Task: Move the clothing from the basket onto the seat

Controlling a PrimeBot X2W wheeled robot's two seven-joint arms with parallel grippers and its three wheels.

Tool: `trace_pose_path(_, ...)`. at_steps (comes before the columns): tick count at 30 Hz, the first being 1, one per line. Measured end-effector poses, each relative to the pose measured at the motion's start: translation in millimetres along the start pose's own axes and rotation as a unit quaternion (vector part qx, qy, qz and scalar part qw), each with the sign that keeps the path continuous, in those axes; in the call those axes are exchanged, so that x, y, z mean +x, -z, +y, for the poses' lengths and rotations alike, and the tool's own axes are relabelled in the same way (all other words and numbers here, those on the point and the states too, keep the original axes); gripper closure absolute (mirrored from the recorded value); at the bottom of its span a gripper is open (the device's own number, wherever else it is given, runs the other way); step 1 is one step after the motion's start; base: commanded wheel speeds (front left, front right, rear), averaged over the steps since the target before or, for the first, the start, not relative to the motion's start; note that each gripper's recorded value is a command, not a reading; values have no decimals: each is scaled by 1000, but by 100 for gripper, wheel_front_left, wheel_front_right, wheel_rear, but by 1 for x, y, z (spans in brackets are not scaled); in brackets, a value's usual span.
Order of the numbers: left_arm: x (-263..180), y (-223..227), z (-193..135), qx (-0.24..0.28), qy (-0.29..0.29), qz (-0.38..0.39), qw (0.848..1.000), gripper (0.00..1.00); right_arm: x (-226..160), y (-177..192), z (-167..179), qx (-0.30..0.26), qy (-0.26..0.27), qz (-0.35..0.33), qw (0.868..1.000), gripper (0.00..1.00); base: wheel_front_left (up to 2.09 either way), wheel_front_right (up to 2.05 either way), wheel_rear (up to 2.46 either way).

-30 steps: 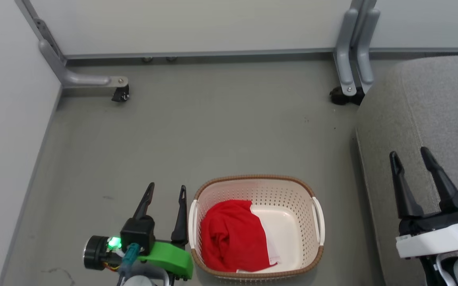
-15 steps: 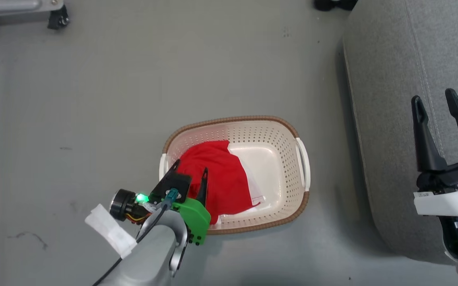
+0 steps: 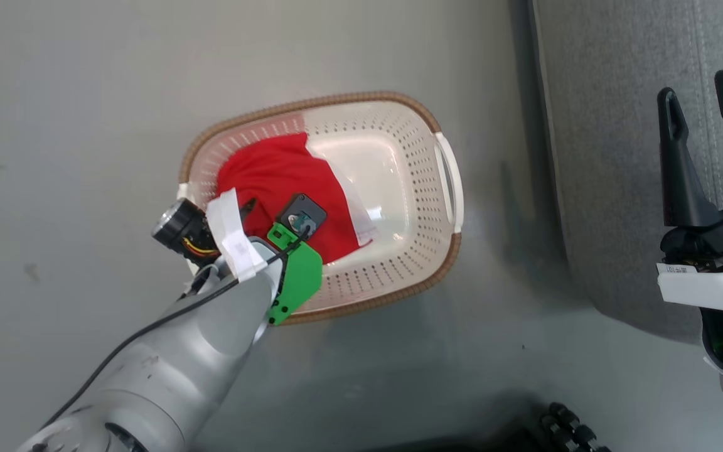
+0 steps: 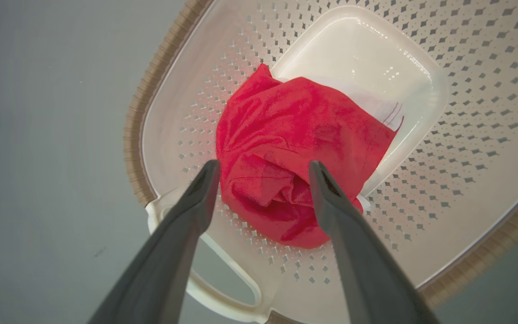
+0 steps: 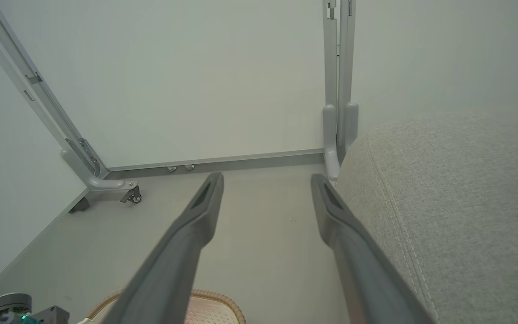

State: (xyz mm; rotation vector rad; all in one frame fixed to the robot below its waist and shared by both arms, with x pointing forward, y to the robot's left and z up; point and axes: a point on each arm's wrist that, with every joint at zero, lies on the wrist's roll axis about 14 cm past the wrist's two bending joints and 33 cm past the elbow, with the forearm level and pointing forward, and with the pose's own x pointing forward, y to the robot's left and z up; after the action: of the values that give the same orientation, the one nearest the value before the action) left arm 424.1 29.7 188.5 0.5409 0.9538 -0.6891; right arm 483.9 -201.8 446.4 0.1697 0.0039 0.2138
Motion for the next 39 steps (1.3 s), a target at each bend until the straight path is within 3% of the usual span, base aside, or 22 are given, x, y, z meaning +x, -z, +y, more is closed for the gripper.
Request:
trace_pose_path(8, 44, 31, -14, 87, 48, 83, 992, 0, -2, 42, -21, 16, 36, 44, 998, 0, 0, 0, 0)
trace_pose_path(14, 70, 39, -21, 186, 71, 113, 973, 0, -7, 63, -32, 15, 54, 71, 996, 0, 0, 0, 0)
trace_pose_path(19, 86, 49, -23, 231, 75, 151, 958, 0, -10, 76, -39, 16, 68, 87, 994, 0, 0, 0, 0)
trace_pose_path(25, 99, 61, -24, 263, 79, 189, 943, 0, -13, 85, -47, 14, 80, 97, 992, 0, 0, 0, 0)
trace_pose_path(39, 116, 103, -23, 256, 109, 268, 922, 0, -12, 99, -54, 14, 90, 110, 990, 0, 0, 0, 0)
